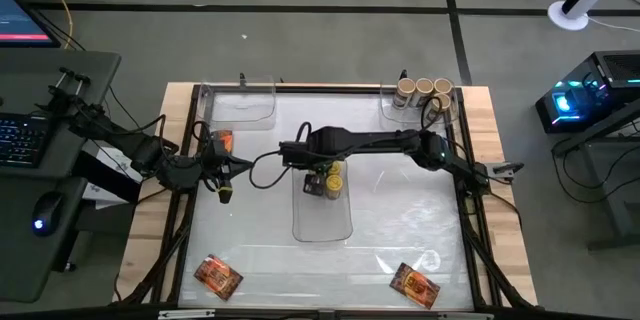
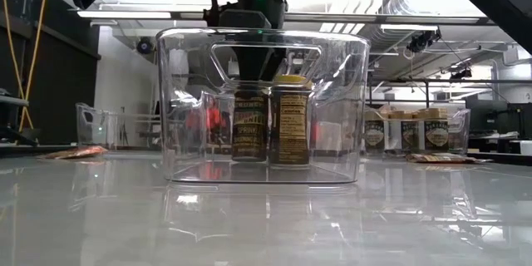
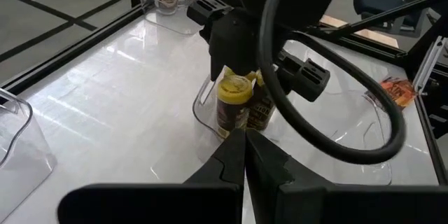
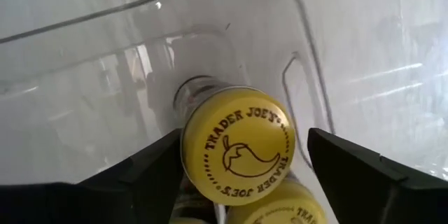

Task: Sort spices by type
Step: Put the yellow seasoning bottle into the bottom transparent bin to the left of the other yellow seasoning bottles, then put the top right brown seasoning bag into the left transparent bin

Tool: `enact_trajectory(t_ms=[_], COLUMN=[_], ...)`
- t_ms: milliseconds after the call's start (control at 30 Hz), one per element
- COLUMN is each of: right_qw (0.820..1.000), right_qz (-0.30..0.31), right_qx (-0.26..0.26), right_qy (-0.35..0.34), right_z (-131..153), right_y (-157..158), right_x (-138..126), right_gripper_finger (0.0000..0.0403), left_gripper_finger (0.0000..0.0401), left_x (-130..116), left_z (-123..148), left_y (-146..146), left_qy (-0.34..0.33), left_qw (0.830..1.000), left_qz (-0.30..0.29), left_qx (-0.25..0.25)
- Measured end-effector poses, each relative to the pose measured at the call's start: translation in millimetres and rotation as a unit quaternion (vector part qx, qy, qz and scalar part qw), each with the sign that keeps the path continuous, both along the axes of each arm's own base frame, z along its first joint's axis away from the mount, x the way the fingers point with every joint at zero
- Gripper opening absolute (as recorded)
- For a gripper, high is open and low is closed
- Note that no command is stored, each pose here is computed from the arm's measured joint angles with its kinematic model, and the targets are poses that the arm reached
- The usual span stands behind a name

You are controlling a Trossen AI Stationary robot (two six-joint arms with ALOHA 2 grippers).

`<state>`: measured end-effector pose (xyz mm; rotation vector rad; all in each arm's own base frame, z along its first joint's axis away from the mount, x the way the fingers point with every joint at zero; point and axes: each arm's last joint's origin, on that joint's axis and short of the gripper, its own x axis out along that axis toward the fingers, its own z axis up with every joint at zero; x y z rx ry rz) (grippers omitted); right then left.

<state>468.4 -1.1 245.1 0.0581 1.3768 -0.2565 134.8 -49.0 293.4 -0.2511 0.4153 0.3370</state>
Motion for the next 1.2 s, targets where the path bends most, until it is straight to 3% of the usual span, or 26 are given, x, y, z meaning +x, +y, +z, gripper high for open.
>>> enact_trajectory(t_ms=[400, 800, 1200], right_qw=[0.999, 0.998, 0.996], right_qz=[0.031, 0.065, 0.081], right_qx=[-0.013, -0.02, -0.027], right_qy=[0.004, 0.014, 0.003], right_z=[4.8, 16.8, 52.0], right_y=[2.3, 1.5, 4.8], right_x=[-0.8, -4.8, -24.9], right_gripper_finger=[0.0347, 0.0351, 0.0351], left_gripper_finger=[0.0, 0.0, 0.0], left_x=[-0.1, -1.3, -2.9], left_z=[-0.1, -2.0, 0.0], left_y=[0.1, 0.7, 2.1], left_qy=[0.001, 0.012, 0.02], left_qw=[1.0, 1.0, 0.998], left_qz=[0.0, 0.0, -0.019], left_qx=[0.001, 0.007, 0.063])
